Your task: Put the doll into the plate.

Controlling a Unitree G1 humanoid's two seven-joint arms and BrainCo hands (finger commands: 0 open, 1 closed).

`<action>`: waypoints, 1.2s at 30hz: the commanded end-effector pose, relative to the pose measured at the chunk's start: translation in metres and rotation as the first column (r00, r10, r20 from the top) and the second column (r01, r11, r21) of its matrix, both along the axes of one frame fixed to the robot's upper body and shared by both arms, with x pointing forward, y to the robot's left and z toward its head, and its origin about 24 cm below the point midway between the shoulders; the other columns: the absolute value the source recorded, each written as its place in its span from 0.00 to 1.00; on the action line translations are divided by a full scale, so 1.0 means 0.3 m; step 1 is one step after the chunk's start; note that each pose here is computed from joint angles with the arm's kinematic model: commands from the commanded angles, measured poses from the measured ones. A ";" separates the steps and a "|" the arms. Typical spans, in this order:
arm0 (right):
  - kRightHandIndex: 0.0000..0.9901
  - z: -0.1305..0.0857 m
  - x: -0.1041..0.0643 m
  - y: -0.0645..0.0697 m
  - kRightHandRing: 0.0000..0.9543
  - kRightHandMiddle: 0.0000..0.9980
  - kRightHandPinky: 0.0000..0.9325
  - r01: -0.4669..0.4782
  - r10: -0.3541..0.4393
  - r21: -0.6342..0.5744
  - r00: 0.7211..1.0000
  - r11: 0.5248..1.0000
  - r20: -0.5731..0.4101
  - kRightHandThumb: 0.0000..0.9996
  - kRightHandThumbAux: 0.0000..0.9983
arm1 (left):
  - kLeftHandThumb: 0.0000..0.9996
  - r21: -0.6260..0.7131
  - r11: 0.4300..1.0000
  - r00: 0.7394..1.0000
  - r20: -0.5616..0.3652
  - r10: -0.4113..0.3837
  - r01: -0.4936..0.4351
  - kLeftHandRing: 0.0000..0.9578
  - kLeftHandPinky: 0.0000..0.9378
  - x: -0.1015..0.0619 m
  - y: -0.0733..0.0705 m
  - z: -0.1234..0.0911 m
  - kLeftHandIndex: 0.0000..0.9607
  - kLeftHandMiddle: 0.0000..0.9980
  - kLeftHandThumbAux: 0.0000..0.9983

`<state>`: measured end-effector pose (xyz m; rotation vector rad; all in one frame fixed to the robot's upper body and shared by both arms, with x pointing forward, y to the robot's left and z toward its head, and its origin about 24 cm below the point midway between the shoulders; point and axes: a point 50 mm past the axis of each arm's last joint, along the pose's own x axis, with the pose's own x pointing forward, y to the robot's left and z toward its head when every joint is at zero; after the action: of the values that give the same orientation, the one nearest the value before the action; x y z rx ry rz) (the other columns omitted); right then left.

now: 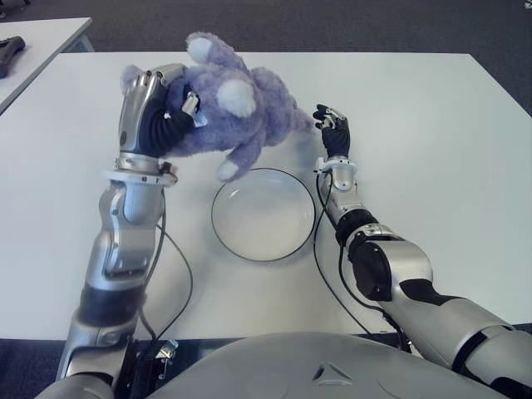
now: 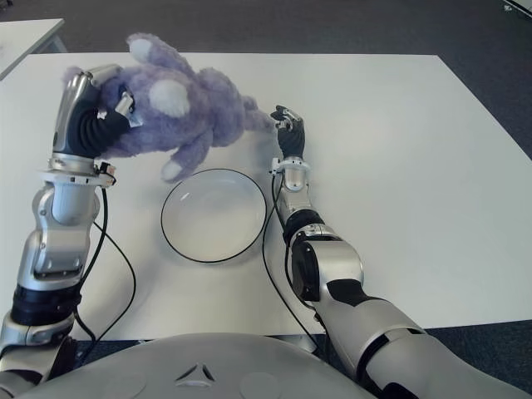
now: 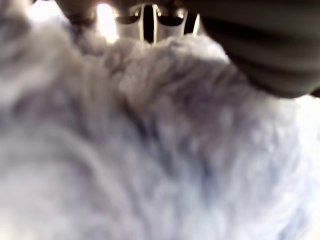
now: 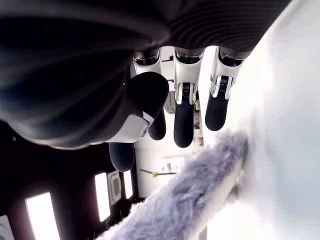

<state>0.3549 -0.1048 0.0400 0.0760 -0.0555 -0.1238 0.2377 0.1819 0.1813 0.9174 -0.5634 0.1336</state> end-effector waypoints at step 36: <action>0.45 -0.317 -0.228 0.092 0.39 0.24 0.51 -0.021 0.048 0.069 0.905 0.997 -0.423 1.00 0.70 | 0.74 0.009 0.980 0.976 -0.096 -0.197 0.199 0.88 0.91 -0.134 -0.093 -0.057 0.46 0.85 0.70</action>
<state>0.3548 -0.1034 0.0402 0.0630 -0.0576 -0.1203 0.2014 0.1620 0.1781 0.8879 -0.6174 -0.0155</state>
